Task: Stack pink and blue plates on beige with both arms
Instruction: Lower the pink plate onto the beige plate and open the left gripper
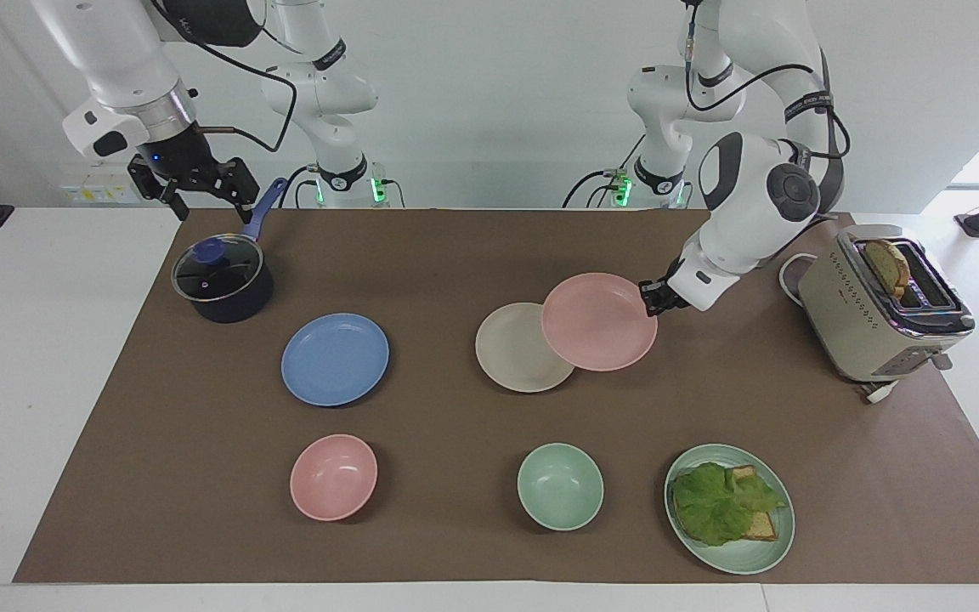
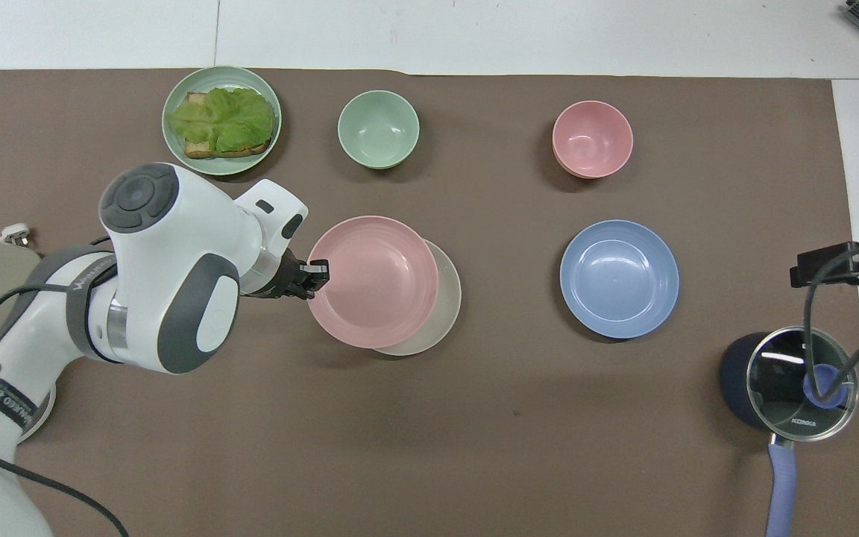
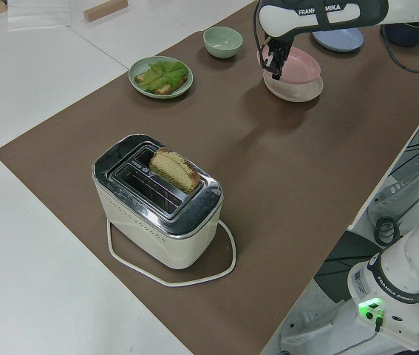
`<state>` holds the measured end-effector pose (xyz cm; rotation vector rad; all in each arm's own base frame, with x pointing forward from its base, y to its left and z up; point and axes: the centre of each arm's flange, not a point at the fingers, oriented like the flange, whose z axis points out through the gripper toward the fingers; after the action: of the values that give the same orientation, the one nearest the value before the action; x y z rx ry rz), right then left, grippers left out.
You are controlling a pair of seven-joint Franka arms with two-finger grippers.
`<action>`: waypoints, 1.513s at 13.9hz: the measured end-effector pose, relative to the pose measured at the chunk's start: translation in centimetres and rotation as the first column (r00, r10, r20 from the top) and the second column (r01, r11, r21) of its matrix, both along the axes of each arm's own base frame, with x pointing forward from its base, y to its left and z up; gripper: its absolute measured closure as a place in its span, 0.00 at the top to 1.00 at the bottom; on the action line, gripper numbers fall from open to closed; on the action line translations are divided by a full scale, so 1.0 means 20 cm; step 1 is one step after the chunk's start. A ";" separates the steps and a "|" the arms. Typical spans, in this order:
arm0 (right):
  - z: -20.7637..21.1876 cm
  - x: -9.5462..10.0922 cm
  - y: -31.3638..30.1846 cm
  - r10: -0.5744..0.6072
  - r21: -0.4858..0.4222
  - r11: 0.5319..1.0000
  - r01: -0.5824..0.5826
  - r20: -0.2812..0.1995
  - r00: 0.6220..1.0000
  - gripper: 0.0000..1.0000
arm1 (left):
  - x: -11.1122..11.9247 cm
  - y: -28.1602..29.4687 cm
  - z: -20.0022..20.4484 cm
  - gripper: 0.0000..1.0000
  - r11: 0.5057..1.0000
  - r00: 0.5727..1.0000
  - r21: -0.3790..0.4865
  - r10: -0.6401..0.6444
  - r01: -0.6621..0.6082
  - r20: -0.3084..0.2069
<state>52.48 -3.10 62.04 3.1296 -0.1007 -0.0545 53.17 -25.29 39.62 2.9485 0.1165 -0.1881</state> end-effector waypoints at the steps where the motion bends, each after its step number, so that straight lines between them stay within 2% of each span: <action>1: 0.00 0.00 0.00 0.000 0.000 1.000 0.000 0.000 1.000 1.00 | -0.02 -0.05 -0.03 0.04 1.000 1.000 0.000 0.002 -0.002 0.000; 5: 0.00 0.00 0.00 0.000 0.000 1.000 0.000 0.000 1.000 1.00 | -0.06 -0.12 -0.13 0.04 1.000 1.000 0.007 -0.009 0.009 -0.019; 13: 0.00 0.00 0.00 0.000 0.000 1.000 0.000 0.000 1.000 1.00 | -0.07 -0.15 -0.13 0.05 1.000 1.000 0.005 -0.020 0.020 -0.015; 17: 0.00 0.00 0.00 0.000 0.000 1.000 0.000 0.000 1.000 1.00 | -0.06 -0.14 -0.12 0.43 1.000 1.000 0.001 -0.012 0.012 0.000; 21: 0.00 0.00 0.00 0.000 0.000 1.000 0.000 -0.001 1.000 1.00 | -0.05 -0.12 -0.12 0.93 1.000 1.000 0.001 -0.005 0.005 0.003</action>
<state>52.47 -3.10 62.02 3.1297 -0.1007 -0.0554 52.21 -27.77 37.23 2.9498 0.1091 -0.1842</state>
